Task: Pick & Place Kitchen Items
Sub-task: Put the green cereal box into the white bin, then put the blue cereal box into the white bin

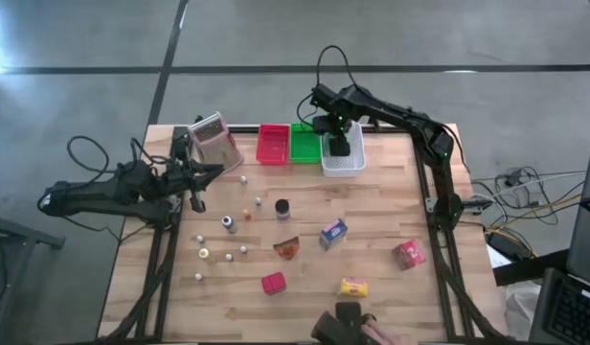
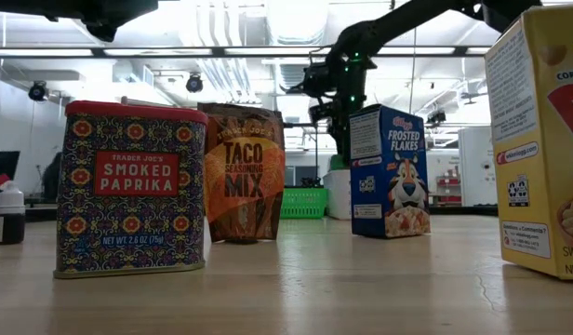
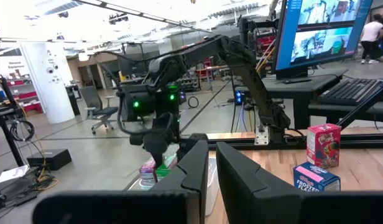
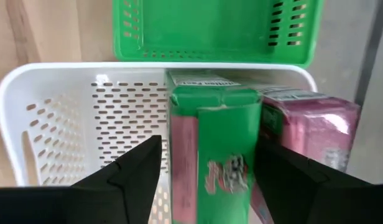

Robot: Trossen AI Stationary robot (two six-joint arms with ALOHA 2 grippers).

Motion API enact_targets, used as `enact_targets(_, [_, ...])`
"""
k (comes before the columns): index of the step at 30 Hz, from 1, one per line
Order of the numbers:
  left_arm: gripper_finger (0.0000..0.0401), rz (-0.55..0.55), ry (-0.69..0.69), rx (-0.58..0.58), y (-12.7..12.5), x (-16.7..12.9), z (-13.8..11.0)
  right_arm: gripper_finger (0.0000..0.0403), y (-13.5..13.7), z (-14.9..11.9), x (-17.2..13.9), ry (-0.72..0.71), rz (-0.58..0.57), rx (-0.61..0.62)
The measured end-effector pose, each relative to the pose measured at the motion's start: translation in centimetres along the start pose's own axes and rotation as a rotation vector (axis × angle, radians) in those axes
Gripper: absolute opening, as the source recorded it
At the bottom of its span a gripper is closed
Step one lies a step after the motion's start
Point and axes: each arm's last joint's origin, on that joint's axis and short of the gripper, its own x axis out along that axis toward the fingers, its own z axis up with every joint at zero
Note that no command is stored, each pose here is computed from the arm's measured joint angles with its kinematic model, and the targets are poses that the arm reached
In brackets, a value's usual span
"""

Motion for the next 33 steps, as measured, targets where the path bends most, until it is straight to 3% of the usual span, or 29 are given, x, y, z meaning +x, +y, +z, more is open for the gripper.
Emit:
enact_targets(10, [0.0039,0.0,0.0,0.0,0.0,0.0,0.0,0.0207,0.8,-0.8,-5.3,-0.107,-0.077,0.007])
enact_targets(14, [0.0039,0.0,0.001,0.0,0.0,0.0,0.0,0.0203,1.4,-1.5,-8.1,-0.126,-0.171,0.033])
enact_targets(24, [0.0039,0.0,0.0,0.0,0.0,0.0,0.0,0.0214,5.1,-3.1,-15.1,-0.283,-0.262,0.027])
enact_targets(33, [0.0039,0.0,0.0,0.0,0.0,0.0,0.0,0.0226,7.5,-3.9,-18.5,-0.406,-0.296,0.013])
